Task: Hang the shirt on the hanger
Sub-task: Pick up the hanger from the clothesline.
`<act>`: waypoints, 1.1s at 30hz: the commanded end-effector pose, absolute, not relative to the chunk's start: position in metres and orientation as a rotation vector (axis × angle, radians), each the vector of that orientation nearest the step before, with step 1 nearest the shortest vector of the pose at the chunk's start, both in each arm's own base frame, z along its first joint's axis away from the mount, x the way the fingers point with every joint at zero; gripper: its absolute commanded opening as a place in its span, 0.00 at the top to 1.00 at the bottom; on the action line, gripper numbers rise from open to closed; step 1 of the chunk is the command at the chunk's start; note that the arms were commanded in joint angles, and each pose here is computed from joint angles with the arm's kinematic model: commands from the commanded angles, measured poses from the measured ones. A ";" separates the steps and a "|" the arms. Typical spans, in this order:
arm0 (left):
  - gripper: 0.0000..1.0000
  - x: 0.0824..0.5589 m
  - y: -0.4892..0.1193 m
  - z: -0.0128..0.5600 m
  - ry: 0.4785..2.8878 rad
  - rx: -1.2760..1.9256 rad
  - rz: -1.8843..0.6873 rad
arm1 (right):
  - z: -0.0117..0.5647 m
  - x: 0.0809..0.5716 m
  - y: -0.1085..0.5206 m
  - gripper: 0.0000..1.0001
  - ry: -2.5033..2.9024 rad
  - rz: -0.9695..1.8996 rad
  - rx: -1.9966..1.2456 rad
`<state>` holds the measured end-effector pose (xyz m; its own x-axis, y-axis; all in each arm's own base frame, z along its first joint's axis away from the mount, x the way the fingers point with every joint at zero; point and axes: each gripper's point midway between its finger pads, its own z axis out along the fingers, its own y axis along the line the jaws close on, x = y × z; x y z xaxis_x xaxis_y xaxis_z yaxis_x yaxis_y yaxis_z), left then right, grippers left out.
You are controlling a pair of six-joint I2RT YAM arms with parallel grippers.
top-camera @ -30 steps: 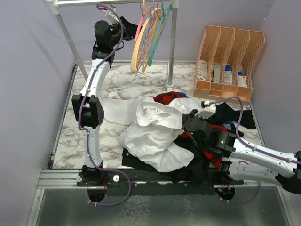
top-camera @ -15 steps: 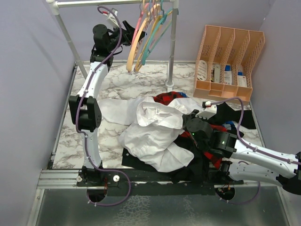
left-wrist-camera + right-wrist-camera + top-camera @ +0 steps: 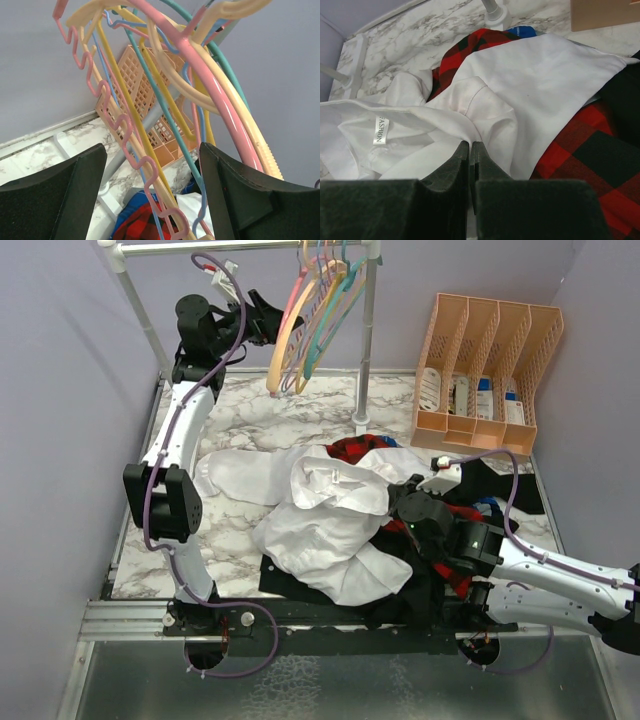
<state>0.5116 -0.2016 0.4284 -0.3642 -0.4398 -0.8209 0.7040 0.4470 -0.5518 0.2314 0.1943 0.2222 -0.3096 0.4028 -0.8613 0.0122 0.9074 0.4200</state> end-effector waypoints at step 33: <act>0.08 0.446 -0.151 0.468 1.589 0.396 -0.686 | 0.223 0.227 0.203 0.99 1.843 0.509 0.290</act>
<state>0.4765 -0.1548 0.4395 -0.2090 -0.1970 -0.9579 0.5808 0.7630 -0.2837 0.2278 0.2038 0.2224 -0.3246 0.4339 -0.8405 -0.0425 0.8810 0.4712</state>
